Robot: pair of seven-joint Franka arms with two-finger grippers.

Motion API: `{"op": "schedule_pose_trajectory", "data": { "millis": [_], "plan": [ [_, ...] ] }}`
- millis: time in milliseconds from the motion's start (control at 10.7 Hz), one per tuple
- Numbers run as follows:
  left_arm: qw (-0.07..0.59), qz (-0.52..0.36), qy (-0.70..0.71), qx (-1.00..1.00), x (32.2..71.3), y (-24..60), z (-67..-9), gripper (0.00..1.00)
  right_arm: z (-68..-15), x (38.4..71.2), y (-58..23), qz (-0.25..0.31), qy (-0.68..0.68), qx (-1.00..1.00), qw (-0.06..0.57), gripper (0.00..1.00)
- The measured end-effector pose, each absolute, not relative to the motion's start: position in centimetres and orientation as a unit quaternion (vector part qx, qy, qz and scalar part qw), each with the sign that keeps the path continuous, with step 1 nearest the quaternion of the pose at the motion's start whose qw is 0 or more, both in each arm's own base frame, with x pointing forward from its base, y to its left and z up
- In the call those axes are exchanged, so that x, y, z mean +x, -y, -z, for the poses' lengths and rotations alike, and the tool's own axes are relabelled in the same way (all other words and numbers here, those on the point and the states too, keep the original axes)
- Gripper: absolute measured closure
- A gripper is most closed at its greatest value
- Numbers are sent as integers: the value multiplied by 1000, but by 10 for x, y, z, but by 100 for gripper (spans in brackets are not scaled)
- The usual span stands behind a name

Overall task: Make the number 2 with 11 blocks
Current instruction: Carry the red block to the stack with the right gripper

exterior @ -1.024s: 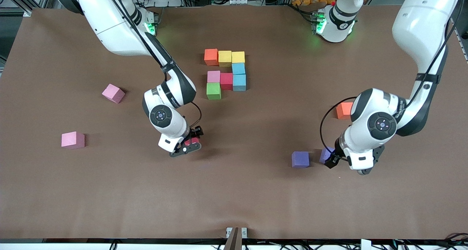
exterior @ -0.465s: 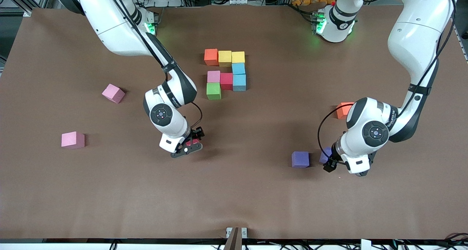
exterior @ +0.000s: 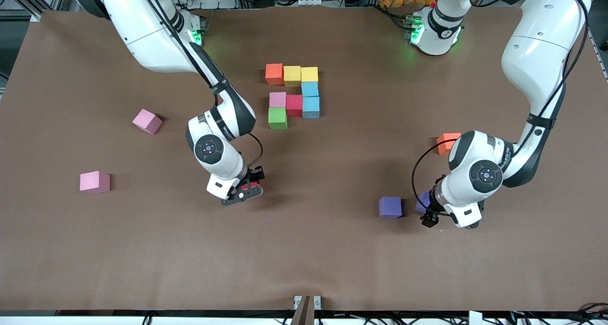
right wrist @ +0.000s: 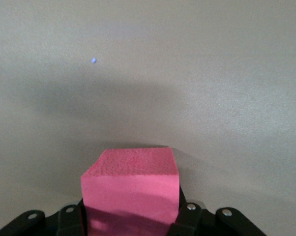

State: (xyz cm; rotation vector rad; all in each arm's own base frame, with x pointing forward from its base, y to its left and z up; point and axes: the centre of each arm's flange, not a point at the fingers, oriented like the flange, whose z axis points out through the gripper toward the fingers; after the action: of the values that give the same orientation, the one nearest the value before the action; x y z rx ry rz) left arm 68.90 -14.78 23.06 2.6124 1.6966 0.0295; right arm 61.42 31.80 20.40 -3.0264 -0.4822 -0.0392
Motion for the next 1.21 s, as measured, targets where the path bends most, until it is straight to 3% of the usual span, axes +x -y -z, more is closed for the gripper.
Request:
{"op": "schedule_pose_trajectory", "data": {
  "millis": [186,745,1210],
  "plan": [
    [13,-8,-546,838,689,148,-228,0,-220,605,-327,15,114,-993,41,41],
    [2,-2,-544,839,686,149,-209,0,-226,503,-384,-31,9,-999,37,41],
    [1,-4,-545,839,685,151,-207,0,-218,473,-412,-30,6,-999,43,41]
  ]
}}
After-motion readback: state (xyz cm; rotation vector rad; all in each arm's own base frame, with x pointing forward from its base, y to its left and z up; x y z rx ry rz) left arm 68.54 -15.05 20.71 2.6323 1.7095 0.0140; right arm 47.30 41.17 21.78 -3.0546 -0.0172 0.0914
